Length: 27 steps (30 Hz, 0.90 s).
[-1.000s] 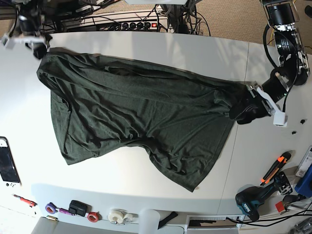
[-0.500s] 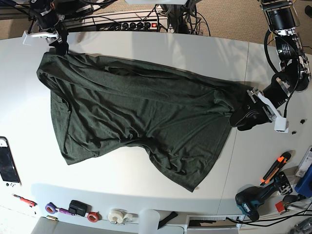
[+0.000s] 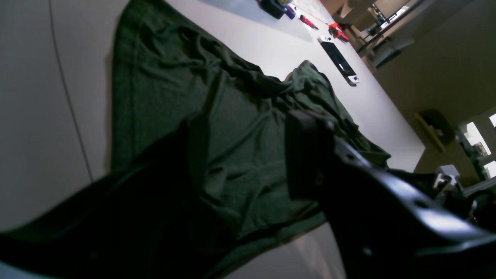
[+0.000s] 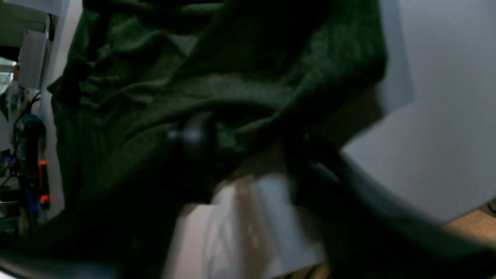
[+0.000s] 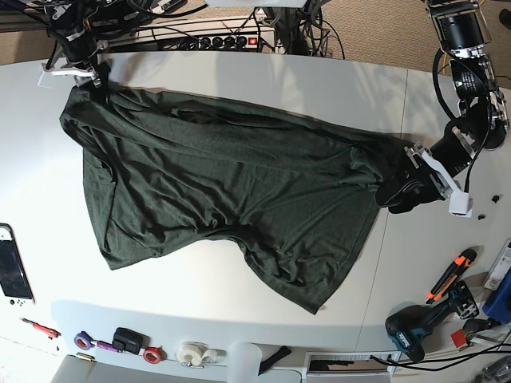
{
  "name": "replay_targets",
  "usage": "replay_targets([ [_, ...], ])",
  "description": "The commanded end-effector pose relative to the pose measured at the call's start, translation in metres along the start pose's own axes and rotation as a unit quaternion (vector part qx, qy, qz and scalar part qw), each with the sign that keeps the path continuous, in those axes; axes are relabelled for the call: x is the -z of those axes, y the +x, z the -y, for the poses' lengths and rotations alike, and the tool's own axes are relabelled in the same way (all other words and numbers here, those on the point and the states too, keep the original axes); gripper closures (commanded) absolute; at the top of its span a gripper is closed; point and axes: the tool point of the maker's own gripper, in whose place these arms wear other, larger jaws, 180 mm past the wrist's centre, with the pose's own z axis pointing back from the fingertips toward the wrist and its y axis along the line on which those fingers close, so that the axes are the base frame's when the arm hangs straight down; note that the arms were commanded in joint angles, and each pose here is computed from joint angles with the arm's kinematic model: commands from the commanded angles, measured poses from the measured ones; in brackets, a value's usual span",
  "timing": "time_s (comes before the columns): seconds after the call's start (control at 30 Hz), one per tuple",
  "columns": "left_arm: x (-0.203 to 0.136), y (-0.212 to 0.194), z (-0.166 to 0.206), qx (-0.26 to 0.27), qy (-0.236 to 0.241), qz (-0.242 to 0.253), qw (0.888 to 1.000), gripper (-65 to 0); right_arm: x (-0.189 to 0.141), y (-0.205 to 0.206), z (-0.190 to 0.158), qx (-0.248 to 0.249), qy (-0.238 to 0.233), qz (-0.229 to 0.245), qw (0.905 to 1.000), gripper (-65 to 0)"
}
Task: Layout the t-shirt on the table in an organized manner, then fold the t-shirt properly
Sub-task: 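Hold the shirt edge with the left gripper while the right gripper adjusts, then regrasp the shirt edge with the left gripper and pull it taut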
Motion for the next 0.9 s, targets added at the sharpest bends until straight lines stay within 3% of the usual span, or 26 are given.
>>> replay_targets([
  [0.0,-0.002,0.018,0.005,0.017,-0.011,0.02,1.0,-32.4,-0.003,0.01,-0.002,-0.011,0.002,0.017,0.9998,-3.3],
  [0.03,-0.002,0.017,0.004,0.018,-0.01,0.016,1.0,-32.4,-0.003,0.012,-0.001,-0.017,0.0,0.02,0.9996,0.0],
  [0.17,-0.011,0.021,0.002,0.025,-0.012,0.001,1.0,-32.4,-0.006,0.031,0.01,-0.047,-0.028,0.037,0.9978,0.0],
  [0.33,-0.032,0.023,-0.015,0.032,0.025,-0.032,0.999,-32.4,-0.013,0.053,0.029,-0.097,-0.076,0.032,0.9919,0.0],
  [0.63,-0.065,-0.048,-0.022,-0.033,0.059,-0.105,0.992,-32.5,-0.019,0.075,0.04,-0.136,-0.106,0.033,0.9844,0.0],
  [0.77,-0.075,-0.065,-0.036,-0.065,0.108,-0.12,0.985,-42.1,-0.023,0.081,0.045,-0.149,-0.12,0.029,0.981,0.0],
  [0.87,-0.076,-0.069,-0.041,-0.078,0.125,-0.126,0.981,-43.2,-0.024,0.083,0.046,-0.154,-0.124,0.021,0.9801,0.0],
])
